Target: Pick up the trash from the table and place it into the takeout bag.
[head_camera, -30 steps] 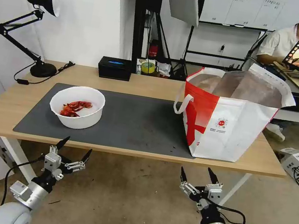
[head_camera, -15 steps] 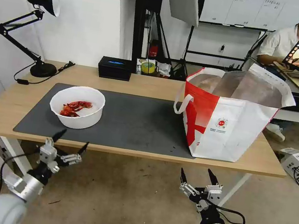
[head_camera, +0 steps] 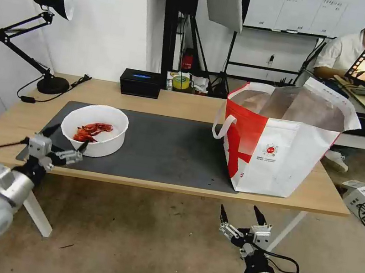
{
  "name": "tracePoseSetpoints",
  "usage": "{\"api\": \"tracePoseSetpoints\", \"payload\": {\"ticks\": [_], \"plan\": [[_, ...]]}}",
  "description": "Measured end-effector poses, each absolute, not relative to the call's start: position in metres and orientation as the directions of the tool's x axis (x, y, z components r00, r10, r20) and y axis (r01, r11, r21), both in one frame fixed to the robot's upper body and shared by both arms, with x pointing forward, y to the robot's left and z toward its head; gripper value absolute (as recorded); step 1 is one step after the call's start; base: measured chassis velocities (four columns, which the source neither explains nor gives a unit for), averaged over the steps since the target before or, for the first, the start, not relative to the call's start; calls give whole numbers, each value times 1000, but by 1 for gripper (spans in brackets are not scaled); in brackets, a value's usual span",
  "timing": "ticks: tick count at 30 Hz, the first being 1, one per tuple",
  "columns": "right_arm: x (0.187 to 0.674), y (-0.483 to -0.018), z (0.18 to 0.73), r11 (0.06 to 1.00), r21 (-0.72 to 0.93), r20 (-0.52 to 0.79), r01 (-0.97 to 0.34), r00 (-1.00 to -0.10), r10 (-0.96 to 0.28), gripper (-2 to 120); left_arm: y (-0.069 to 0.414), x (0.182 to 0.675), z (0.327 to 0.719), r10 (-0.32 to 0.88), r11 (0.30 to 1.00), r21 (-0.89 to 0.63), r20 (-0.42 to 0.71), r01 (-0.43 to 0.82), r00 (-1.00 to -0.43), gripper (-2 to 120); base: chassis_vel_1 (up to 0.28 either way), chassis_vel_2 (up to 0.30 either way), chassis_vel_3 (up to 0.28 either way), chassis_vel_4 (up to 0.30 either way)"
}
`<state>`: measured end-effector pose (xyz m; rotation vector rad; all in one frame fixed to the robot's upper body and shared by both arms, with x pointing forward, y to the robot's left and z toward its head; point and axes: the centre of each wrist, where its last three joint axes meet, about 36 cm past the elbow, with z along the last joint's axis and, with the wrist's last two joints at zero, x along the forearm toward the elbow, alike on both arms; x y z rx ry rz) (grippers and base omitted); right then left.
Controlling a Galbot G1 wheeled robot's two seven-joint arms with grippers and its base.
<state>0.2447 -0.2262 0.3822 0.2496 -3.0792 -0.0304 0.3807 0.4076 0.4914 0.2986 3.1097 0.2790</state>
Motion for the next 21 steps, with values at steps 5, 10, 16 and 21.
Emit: {"api": "tracePoseSetpoints", "payload": {"ticks": [5, 10, 16, 21], "plan": [[245, -226, 382, 987, 24, 50, -161, -986, -162, 100, 419, 424, 537, 173, 965, 179, 121, 193, -977, 100, 0, 0, 0, 0], [245, -226, 382, 987, 24, 50, -161, -986, -162, 100, 430, 445, 560, 153, 975, 127, 204, 181, -967, 100, 0, 0, 0, 0], [245, -226, 382, 987, 25, 50, -161, -986, -162, 100, 453, 459, 579, 88, 988, 80, 387, 129, -918, 100, 0, 0, 0, 0], [245, -226, 382, 987, 25, 50, -161, -986, -162, 100, 463, 466, 584, 73, 995, 27, 467, 97, -881, 100, 0, 0, 0, 0]]}}
